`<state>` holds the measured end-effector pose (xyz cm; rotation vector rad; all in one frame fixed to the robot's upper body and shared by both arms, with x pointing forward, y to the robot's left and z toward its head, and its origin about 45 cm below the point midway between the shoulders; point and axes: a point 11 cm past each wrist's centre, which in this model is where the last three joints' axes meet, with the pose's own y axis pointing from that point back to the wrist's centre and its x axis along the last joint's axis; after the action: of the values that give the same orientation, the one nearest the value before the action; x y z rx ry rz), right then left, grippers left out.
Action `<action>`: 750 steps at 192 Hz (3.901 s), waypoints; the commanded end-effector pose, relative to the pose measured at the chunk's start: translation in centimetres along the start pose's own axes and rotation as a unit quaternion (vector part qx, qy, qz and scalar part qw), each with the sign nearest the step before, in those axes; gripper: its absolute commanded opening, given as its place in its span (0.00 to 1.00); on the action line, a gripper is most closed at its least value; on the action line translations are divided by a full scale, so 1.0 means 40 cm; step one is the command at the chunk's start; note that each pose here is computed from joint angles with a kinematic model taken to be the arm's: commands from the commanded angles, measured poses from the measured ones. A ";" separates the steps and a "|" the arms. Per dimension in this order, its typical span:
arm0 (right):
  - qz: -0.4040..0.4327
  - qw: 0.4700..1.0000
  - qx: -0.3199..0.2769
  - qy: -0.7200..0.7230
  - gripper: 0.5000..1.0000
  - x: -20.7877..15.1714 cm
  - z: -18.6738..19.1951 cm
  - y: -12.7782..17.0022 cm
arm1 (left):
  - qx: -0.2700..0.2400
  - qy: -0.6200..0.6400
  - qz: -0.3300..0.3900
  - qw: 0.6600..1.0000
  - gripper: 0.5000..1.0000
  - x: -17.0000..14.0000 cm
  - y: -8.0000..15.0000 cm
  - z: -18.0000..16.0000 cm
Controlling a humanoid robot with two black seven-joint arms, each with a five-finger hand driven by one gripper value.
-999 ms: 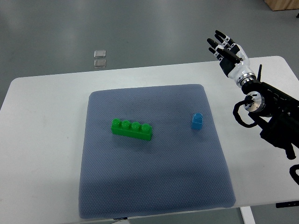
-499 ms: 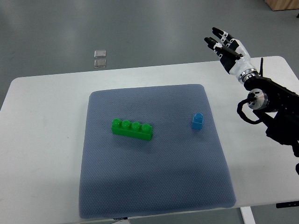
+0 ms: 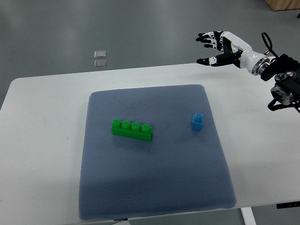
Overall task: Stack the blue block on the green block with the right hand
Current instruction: 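Swing the right hand over and down toward the small blue block, then position the right hand's fingers around the blue block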
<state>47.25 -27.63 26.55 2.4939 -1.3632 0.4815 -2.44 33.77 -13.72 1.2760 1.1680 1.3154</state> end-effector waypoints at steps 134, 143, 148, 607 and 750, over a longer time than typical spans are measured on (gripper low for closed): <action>-0.284 0.868 -0.033 0.406 0.83 -0.173 0.005 0.047 | 0.000 0.000 0.000 1.000 1.00 0.000 0.000 0.000; -0.290 0.860 -0.038 0.418 0.83 -0.178 0.020 0.053 | 0.000 0.000 0.000 1.000 1.00 0.000 0.000 0.000; -0.292 0.858 -0.038 0.421 0.83 -0.181 0.025 0.055 | 0.000 0.000 0.000 1.000 1.00 0.000 0.000 0.000; -0.291 0.841 -0.029 0.455 0.83 -0.258 0.112 0.070 | 0.000 -0.001 0.000 1.000 1.00 0.000 0.000 0.000; -0.276 0.841 -0.032 0.465 0.81 -0.238 0.122 0.069 | 0.000 0.000 0.000 1.000 1.00 0.000 0.000 0.000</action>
<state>40.88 -23.65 18.51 1.9484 -0.2529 1.2252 -2.46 33.77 -13.72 1.2763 1.1680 1.3153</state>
